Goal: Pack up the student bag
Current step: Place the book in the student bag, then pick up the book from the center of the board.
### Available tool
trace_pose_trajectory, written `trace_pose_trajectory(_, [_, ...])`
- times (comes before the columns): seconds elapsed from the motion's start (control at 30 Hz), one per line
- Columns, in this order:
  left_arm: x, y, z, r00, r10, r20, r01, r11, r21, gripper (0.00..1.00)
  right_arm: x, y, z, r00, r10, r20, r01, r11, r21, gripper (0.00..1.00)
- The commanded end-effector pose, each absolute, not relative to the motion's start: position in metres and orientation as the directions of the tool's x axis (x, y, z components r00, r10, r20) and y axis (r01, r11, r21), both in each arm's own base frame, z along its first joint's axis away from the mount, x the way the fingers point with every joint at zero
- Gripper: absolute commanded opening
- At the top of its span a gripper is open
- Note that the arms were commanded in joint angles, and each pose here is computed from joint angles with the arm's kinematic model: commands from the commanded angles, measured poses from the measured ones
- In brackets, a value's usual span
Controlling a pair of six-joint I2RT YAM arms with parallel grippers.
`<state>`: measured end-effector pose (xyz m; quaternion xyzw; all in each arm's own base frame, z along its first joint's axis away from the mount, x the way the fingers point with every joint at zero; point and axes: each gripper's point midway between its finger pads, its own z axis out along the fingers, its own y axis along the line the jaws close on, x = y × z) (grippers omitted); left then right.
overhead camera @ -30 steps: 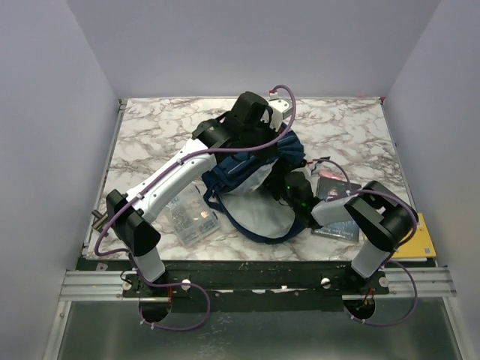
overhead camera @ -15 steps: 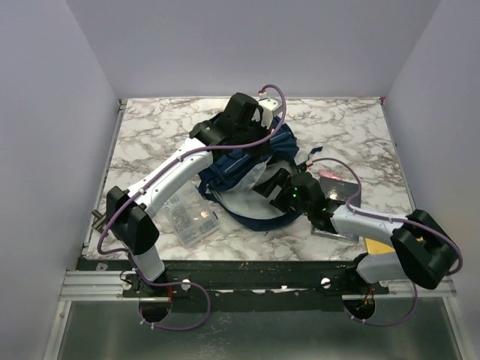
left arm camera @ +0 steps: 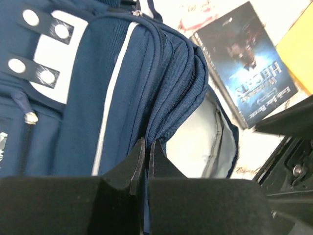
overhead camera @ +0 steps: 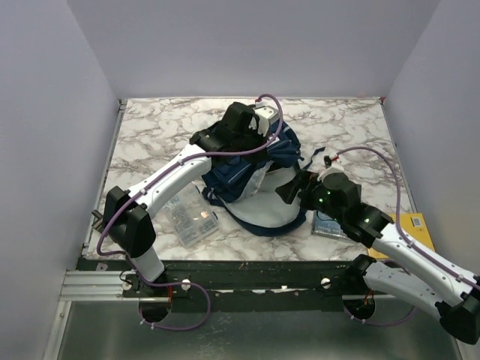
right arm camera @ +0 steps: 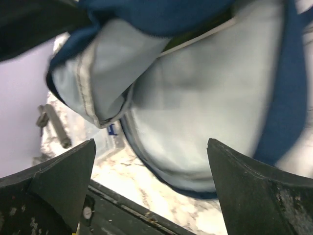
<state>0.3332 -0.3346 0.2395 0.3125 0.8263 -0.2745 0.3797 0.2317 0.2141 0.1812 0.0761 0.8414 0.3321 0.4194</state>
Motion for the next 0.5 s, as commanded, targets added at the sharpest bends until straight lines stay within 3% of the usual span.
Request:
trace_pose_trajectory(0.0, [0.346, -0.304, 0.215, -0.552, 0.310, -0.774, 0.656, 0.734, -0.173, 0.00, 0.221, 0.153, 0.167, -0.615, 0.260, -0.745, -0.049, 0.930, 0.365, 1.00])
trace_pose_trajectory(0.17, [0.332, -0.305, 0.195, -0.605, 0.311, -0.733, 0.648, 0.727, -0.227, 0.00, 0.227, 0.124, 0.168, -0.546, 0.322, -0.774, 0.088, 0.940, 0.329, 1.00])
trace_pose_trajectory(0.3, [0.319, -0.305, 0.180, -0.652, 0.311, -0.692, 0.637, 0.720, -0.276, 0.00, 0.235, 0.094, 0.161, -0.463, 0.436, -0.771, 0.292, 0.897, 0.332, 1.00])
trace_pose_trajectory(0.47, [0.300, -0.316, 0.184, -0.653, 0.307, -0.692, 0.640, 0.713, -0.288, 0.46, 0.255, 0.044, 0.127, -0.418, 0.576, -0.703, 0.473, 0.798, 0.373, 1.00])
